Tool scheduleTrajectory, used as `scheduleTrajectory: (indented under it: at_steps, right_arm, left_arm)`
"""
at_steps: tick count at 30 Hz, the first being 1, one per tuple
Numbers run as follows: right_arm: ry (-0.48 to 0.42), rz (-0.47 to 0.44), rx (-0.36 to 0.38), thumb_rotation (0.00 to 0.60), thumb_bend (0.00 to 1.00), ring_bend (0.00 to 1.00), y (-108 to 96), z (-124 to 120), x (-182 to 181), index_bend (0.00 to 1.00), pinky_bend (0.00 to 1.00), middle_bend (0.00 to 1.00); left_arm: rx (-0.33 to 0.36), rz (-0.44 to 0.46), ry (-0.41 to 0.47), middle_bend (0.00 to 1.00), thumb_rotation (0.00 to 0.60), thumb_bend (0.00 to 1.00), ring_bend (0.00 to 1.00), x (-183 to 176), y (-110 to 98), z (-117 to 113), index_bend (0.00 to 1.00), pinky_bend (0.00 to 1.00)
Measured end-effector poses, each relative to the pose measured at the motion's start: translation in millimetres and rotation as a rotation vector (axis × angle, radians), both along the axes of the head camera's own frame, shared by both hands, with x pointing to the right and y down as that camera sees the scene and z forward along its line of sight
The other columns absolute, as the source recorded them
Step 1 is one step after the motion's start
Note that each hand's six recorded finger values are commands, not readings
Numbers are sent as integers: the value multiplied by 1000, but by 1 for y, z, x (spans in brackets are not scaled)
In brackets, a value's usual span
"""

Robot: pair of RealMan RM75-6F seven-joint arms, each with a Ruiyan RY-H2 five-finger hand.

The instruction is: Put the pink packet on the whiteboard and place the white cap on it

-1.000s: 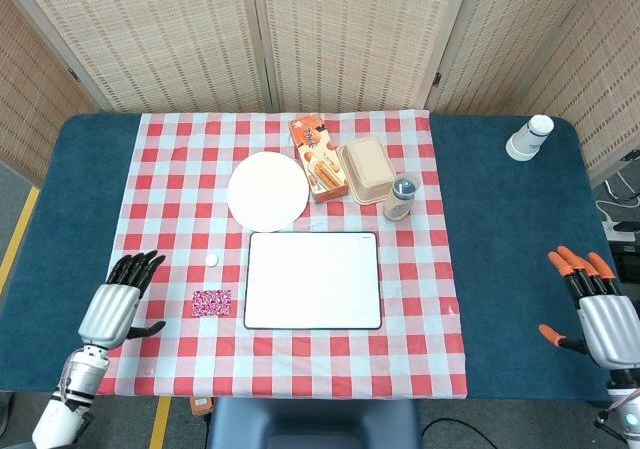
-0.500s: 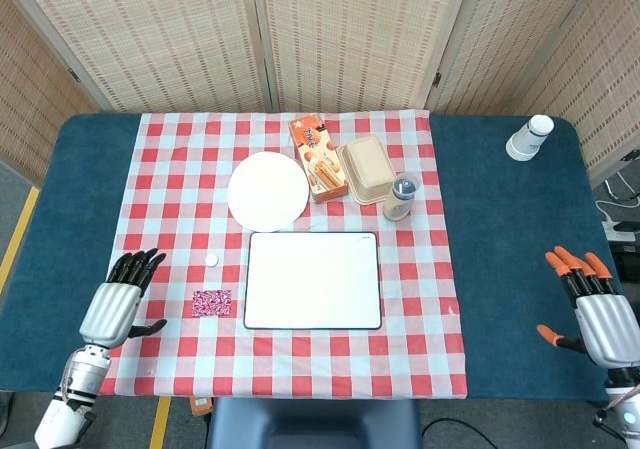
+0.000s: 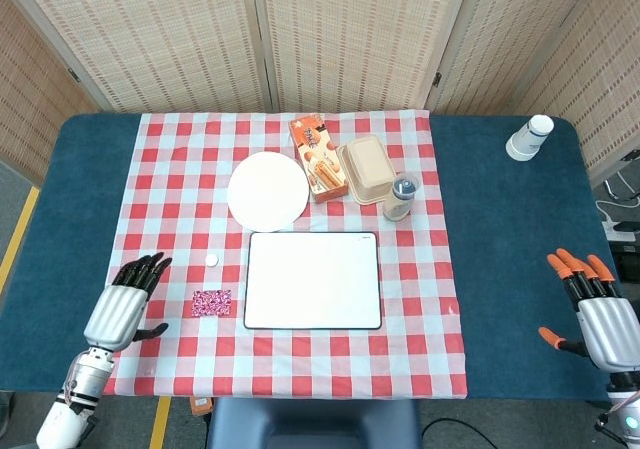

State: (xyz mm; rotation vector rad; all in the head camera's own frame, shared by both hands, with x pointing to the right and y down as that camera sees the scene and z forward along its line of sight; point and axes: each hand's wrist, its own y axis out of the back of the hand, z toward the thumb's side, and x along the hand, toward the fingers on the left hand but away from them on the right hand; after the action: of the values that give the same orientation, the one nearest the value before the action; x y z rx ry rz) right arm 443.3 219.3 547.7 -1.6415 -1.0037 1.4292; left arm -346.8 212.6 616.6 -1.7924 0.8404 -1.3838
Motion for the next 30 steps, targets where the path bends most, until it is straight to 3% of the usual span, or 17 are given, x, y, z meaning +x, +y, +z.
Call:
scheduleTrajectory:
  at_steps: [1,3,5,9,14,17,19,25,30]
  right_arm:
    - [0,-3,1,600,0,0,0,0,0,71,51,25]
    - [-2,-11,6,600,0,0,0,0,-2,72,51,26]
    - [-4,-18,9,600,0,0,0,1,-3,72,51,26]
    - [5,-14,4,600,0,0,0,2,-2,72,51,25]
    - [15,-6,-11,600,0,0,1,4,-1,71,51,25]
    - [16,-7,-15,600,0,0,0,5,-1,71,51,25]
    - [18,-7,-18,600,0,0,0,6,-1,71,51,25]
    - [26,2,-30,600,0,0,0,7,1,71,51,25]
    - [29,2,-35,600,0,0,0,8,1,71,51,26]
  left_arm:
    - [25,-2,22,611,600,156,746,3,-3,-4,24,803]
    - [59,-7,67,821,600,181,897,8,-8,-11,185,937]
    - [63,-13,108,905,600,189,954,13,-11,-17,274,982]
    - [-55,22,77,964,600,177,990,17,-14,-14,198,998]
    - [-320,111,14,1000,600,177,1000,34,11,9,192,1000]
    - [-390,158,-2,1000,600,177,1000,49,20,11,180,1000]
    - [-413,134,-21,1000,600,178,1000,52,19,11,178,1000]
    - [-367,-23,-70,1000,600,193,1000,52,11,19,183,1000]
    - [-267,-30,-63,1000,600,232,1000,71,3,26,250,1000]
